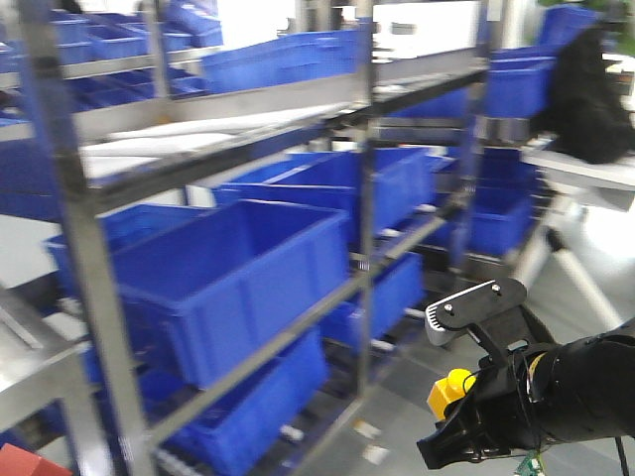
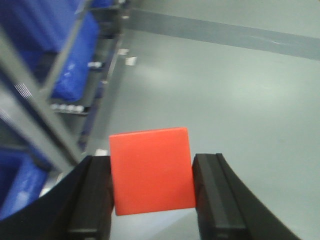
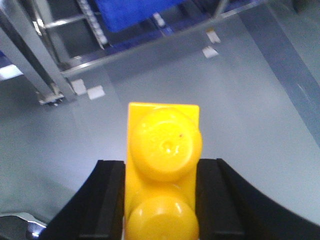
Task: Pick red and yellow blocks into blue bin
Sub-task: 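Drive the base up to the shelf with the blue bin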
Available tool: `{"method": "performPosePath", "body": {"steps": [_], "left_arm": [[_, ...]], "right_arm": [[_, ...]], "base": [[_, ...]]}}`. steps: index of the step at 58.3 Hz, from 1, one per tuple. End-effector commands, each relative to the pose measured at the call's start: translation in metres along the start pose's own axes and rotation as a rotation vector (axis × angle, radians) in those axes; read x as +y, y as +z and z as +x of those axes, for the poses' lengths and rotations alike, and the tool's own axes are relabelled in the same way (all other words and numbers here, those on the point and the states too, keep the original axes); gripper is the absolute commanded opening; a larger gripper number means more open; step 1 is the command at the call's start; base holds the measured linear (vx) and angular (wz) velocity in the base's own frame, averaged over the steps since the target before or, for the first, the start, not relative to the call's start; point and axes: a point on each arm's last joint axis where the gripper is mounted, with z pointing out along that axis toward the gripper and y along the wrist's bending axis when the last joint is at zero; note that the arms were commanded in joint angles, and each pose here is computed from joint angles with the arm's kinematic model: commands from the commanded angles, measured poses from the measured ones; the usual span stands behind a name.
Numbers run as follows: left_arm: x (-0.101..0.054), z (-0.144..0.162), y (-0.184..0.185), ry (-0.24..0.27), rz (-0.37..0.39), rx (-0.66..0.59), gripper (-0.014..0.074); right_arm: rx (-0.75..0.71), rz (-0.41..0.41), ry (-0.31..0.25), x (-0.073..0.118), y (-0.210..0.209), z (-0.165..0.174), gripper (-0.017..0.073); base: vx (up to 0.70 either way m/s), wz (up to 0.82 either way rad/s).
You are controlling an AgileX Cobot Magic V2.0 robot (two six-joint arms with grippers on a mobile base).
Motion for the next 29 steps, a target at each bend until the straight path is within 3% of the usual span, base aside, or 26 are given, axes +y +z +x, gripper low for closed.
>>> {"method": "performPosePath", "body": {"steps": [1,29], "left_arm": [[-0.0012,-0.0119,-0.0063,-0.009,-0.002,-0.096,0.0288],[-0.0015,-0.0118,-0.0072,-0.008,-0.002,-0.099,0.0288]], "right_arm": [[-0.119,0.014,-0.008,-0.0033,-0.0173,-0.0131,0.0225],[-0.119,0.015,-0.010,-0.0035,-0.0173,-0.0131,0.0225]], "base": [[0.21,0.63],[0.14,0.72]]}}
